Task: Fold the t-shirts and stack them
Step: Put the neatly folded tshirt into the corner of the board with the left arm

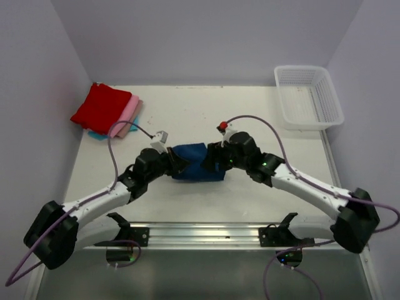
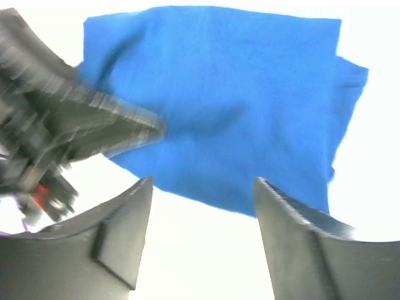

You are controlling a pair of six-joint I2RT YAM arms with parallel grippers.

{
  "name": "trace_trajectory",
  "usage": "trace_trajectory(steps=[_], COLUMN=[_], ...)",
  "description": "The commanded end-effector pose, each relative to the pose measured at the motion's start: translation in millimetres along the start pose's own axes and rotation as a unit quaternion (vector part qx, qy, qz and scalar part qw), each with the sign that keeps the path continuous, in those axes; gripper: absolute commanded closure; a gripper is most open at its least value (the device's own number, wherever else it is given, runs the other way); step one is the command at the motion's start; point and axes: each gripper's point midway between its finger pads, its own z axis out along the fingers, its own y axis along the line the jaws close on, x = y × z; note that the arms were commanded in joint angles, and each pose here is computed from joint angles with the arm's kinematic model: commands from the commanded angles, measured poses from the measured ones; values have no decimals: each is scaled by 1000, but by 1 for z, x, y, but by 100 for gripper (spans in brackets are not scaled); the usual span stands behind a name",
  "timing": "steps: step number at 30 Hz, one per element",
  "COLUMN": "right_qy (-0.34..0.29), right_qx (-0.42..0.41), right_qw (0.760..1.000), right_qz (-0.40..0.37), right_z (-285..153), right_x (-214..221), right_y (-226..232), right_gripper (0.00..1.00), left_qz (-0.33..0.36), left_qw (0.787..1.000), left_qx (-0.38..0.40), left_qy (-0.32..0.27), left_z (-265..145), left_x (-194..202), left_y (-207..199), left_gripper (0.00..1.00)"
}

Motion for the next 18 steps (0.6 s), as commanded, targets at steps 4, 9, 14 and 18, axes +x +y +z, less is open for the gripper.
trace_trajectory(steps=[4, 9, 14, 18], right_qy=[-126, -116, -88, -72], right_qx=[48, 68, 72, 82], right_qw=[990, 990, 993, 993], right_qz=[-49, -45, -37, -36], right_z=[-96, -106, -105, -104], right_x=[-59, -40, -11, 5], right_y=[1, -14, -25, -35], right_gripper=[27, 27, 29, 30], left_qz=[102, 99, 82, 109], left_qw=[979, 964, 939, 930], left_qx=[-77, -122, -152, -167], left_qy=[-159, -215, -296, -308], left_z=[-39, -55, -79, -85], left_x=[-160, -252, -346, -406], left_y=[6, 39, 78, 86], left_gripper=[100, 100, 100, 100])
